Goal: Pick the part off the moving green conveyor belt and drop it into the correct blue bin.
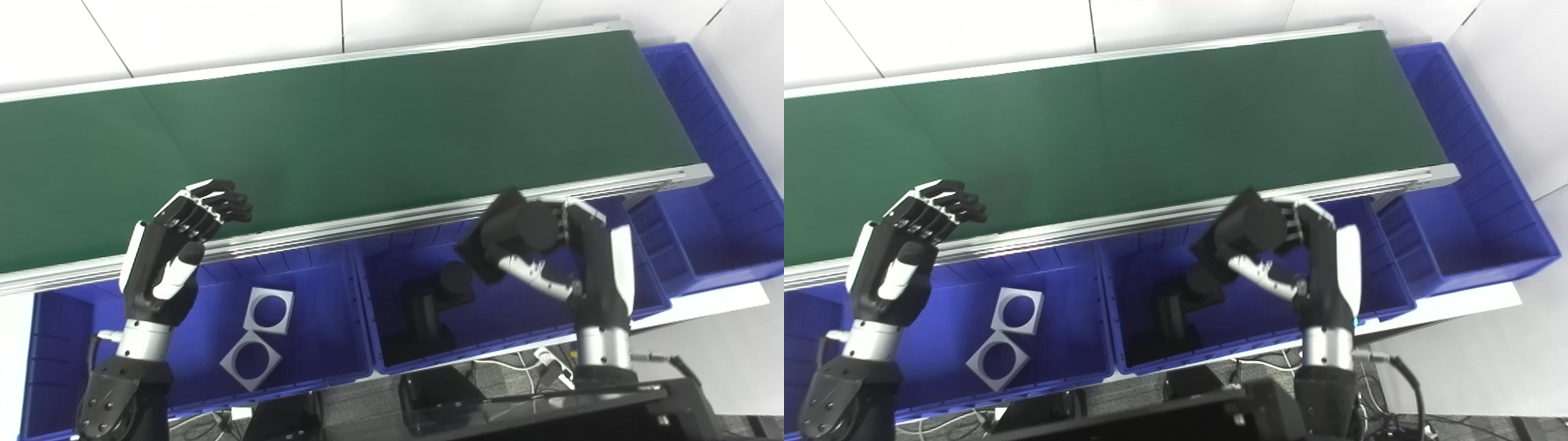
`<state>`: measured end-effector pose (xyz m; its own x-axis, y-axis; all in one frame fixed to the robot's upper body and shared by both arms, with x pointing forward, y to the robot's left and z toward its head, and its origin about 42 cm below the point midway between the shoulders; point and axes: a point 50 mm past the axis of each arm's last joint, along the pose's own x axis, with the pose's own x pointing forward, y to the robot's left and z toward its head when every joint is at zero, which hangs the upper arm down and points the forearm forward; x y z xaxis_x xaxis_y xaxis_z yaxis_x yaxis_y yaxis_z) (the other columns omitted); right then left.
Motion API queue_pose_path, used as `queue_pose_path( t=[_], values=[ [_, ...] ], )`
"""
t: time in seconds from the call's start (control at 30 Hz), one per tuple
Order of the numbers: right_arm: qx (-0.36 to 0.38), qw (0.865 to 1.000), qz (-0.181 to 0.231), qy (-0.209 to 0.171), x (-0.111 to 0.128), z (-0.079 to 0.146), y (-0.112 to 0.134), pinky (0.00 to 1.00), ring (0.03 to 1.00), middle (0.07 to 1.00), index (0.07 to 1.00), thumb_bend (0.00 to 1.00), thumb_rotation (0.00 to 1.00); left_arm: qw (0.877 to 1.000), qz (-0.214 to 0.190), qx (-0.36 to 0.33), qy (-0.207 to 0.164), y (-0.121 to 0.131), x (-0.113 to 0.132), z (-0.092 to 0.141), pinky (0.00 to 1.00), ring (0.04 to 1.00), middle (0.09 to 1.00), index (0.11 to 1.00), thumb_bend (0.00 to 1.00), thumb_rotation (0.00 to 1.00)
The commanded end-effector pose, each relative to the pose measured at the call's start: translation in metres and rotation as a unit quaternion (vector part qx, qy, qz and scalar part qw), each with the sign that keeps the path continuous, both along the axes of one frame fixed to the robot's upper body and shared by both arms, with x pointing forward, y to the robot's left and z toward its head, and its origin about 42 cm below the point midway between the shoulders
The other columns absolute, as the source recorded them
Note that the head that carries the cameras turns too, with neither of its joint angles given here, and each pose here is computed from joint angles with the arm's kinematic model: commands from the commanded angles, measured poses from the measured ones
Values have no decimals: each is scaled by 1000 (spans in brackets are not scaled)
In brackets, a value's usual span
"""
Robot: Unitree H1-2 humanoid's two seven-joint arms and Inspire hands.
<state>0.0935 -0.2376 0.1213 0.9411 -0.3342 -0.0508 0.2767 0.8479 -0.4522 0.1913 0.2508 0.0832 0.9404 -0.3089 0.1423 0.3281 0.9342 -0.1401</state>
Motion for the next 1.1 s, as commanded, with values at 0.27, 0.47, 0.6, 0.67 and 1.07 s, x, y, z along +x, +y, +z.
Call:
queue_pose_path(
  t=[0.27, 0.47, 0.6, 0.67, 1.07],
  values=[
    [15, 999, -32, -6, -2, -39, -6, 362, 442, 503, 542, 498, 0, 1000, 11, -7, -28, 6, -6, 11, 596, 624, 650, 688, 829, 595],
    [17, 999, -42, -4, -1, -55, -8, 350, 442, 505, 543, 497, 0, 1000, 10, -6, -25, 7, -5, 13, 595, 627, 653, 689, 827, 591],
    [18, 999, -47, -2, 2, -60, -10, 359, 441, 500, 543, 498, 0, 1000, 10, -2, -27, 8, -5, 12, 591, 624, 651, 689, 828, 594],
    [20, 999, -48, -1, 4, -63, -13, 362, 441, 499, 545, 498, 0, 1000, 9, 1, -29, 9, -4, 12, 591, 623, 651, 689, 825, 598],
    [13, 998, -56, 17, 13, -91, -25, 406, 441, 492, 543, 499, 0, 1000, 11, 1, -28, 9, -4, 12, 590, 624, 650, 687, 835, 590]
  ],
)
